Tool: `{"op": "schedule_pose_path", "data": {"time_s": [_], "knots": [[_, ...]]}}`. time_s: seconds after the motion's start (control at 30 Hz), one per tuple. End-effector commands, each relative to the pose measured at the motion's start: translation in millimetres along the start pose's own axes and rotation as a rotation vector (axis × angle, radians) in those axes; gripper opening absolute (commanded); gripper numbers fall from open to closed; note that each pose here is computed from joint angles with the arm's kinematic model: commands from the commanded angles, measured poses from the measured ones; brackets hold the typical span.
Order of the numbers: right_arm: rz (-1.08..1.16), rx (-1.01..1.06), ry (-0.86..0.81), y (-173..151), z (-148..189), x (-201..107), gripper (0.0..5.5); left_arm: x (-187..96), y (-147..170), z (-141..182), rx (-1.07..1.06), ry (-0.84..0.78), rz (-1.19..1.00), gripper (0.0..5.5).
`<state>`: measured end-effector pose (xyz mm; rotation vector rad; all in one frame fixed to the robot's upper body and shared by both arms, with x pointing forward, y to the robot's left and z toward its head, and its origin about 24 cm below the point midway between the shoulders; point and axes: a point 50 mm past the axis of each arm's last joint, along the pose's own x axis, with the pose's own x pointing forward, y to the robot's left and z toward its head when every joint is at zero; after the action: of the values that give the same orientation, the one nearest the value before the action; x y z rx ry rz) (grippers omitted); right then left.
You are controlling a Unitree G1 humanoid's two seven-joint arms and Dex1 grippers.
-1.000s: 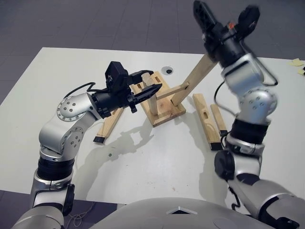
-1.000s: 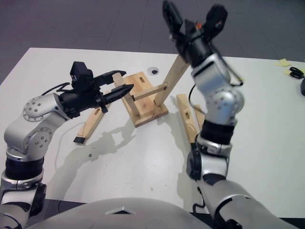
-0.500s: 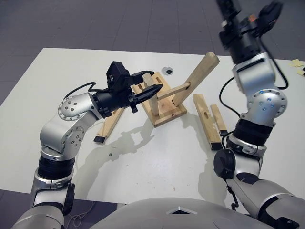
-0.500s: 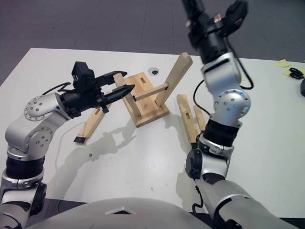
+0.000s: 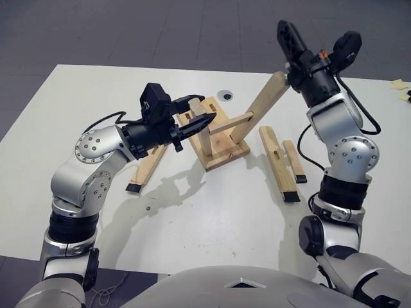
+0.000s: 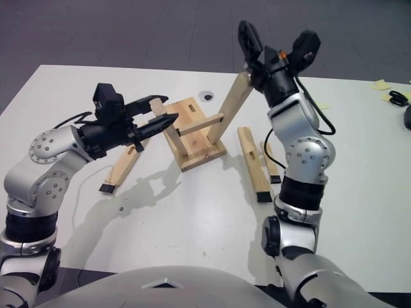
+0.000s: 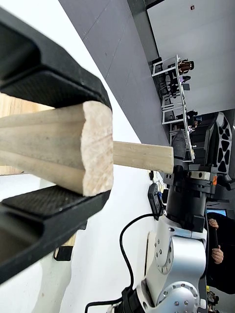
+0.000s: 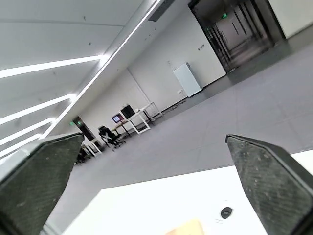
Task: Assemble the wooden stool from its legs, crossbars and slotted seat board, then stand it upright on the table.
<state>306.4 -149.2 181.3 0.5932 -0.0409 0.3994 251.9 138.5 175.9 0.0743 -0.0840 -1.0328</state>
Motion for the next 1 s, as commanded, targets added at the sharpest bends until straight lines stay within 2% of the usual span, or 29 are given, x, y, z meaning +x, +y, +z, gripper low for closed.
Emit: {"op": "schedule_pose_path", "data": {"time_s": [0.03,0.2,0.37,0.47,0.57,0.6,0.7,0.8,0.9,1.0], "knots": [[-0.053,0.040,0.282,-14,-62,-9,5.40,-3,-9,-38,-0.145,0.175,-0.031,2.10],[-0.060,0.065,0.222,-17,-56,-11,5.40,-2,-8,-38,-0.144,0.173,-0.028,2.10],[0.029,0.157,0.168,-10,-42,-13,5.40,-2,-8,-38,-0.145,0.173,-0.031,2.10],[0.136,0.273,0.040,-3,-11,-12,5.40,-2,-8,-38,-0.144,0.173,-0.035,2.10],[0.192,0.265,-0.121,0,32,-12,5.40,-2,-7,-36,-0.142,0.167,-0.029,2.10],[0.199,0.253,-0.160,1,44,-12,5.40,-1,-6,-36,-0.141,0.162,-0.023,2.47],[0.212,0.225,-0.282,5,85,-10,5.40,0,1,-26,-0.144,0.111,0.014,2.94],[0.233,0.195,-0.333,13,103,-8,5.40,1,5,-17,-0.155,0.075,0.020,3.38],[0.246,0.169,-0.337,21,106,-4,5.40,2,5,-13,-0.170,0.054,0.009,3.83],[0.231,0.164,-0.276,25,87,6,5.40,3,2,-8,-0.203,0.022,-0.029,4.39]]}}
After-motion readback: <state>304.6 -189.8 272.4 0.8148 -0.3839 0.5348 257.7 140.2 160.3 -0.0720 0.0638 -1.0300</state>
